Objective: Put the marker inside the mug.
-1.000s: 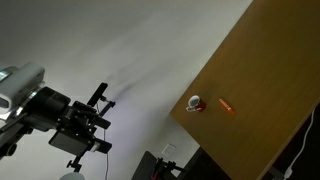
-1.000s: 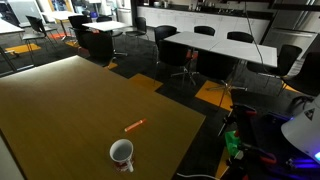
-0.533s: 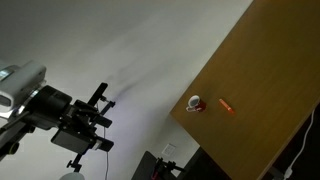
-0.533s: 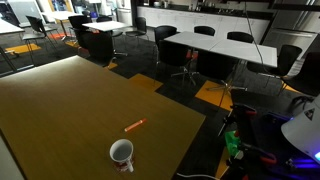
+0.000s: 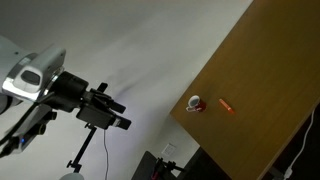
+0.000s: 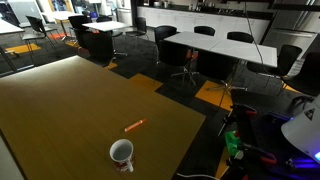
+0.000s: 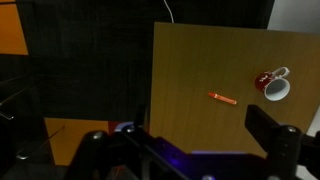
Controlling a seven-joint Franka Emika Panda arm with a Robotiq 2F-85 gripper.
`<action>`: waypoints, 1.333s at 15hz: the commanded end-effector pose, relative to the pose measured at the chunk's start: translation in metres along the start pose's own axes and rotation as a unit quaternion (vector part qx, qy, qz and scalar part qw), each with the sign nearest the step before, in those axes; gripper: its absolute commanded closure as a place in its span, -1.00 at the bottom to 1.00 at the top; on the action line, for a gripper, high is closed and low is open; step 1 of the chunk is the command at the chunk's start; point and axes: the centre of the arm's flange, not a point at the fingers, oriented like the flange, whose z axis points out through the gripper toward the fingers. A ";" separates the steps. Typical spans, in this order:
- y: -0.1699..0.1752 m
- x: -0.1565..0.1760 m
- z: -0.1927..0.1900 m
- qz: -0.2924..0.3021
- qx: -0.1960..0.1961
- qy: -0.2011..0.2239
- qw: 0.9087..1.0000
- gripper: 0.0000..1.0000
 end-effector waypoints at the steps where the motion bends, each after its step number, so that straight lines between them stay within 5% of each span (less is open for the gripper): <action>1: -0.012 0.021 0.013 -0.041 -0.020 0.016 0.999 -1.00; 7: -0.025 0.053 0.033 -0.083 -0.021 0.047 0.995 -1.00; 12: -0.038 0.072 0.052 -0.188 -0.019 0.056 0.980 -1.00; 16: -0.047 0.087 0.078 -0.293 -0.022 0.049 0.955 -1.00; 20: -0.058 0.096 0.107 -0.402 -0.008 0.042 0.915 -1.00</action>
